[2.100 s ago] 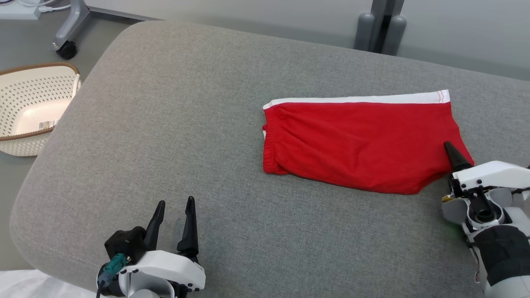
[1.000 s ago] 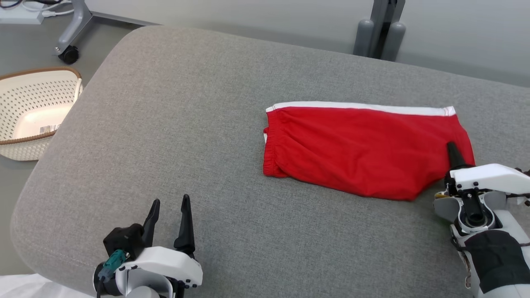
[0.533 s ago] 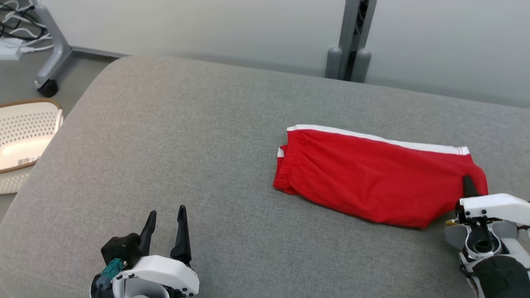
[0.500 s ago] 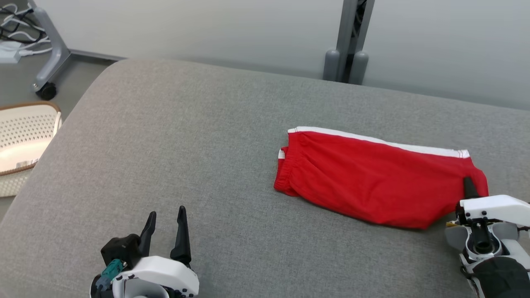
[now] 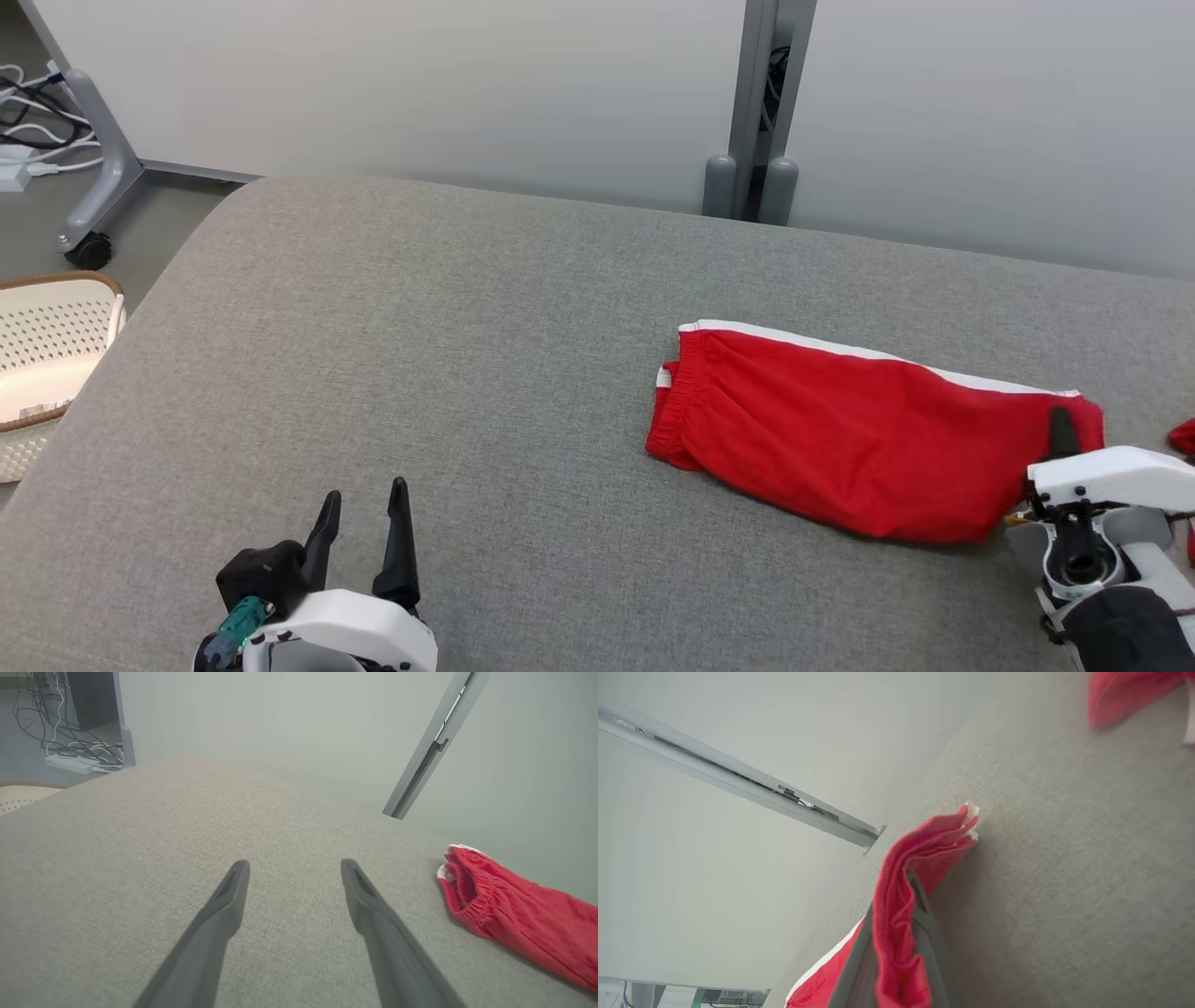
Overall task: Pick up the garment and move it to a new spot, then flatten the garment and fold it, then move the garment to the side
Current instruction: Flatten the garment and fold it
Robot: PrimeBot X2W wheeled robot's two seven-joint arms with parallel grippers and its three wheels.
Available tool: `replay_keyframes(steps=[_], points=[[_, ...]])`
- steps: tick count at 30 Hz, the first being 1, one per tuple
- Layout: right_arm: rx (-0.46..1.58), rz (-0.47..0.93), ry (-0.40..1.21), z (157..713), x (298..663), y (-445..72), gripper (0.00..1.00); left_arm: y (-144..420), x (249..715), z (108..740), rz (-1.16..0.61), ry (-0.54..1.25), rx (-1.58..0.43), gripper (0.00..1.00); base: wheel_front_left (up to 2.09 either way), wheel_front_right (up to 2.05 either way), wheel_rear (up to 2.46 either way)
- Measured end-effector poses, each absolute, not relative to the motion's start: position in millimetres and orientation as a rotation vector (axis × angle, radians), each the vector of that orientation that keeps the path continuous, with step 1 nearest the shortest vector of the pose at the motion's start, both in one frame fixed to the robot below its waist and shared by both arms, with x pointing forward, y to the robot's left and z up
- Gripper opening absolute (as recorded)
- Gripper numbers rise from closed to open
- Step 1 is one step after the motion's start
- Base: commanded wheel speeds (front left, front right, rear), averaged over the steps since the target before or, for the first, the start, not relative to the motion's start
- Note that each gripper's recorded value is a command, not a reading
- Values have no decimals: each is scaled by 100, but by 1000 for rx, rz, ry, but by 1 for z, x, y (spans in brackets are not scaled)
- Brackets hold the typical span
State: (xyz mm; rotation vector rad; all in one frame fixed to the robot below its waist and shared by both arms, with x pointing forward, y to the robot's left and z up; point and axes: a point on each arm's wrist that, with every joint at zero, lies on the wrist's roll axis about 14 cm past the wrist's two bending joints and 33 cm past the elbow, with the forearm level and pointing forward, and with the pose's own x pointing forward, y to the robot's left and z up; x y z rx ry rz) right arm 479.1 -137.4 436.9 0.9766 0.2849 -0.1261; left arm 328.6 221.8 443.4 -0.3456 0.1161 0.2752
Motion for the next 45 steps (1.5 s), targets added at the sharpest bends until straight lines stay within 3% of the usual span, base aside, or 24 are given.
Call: replay_keyframes(steps=[17,24,44,45], points=[[774,289,243,493,491,-12,0,243,298,437,354,119,-359,100,0,0,0],[684,500,266,502,475,58,0,255,284,432,409,129,-363,100,0,0,0],[439,654,517,425,453,110,0,268,274,419,488,176,-378,100,0,0,0],[433,656,524,423,453,111,12,268,273,419,492,178,-380,100,0,0,0]])
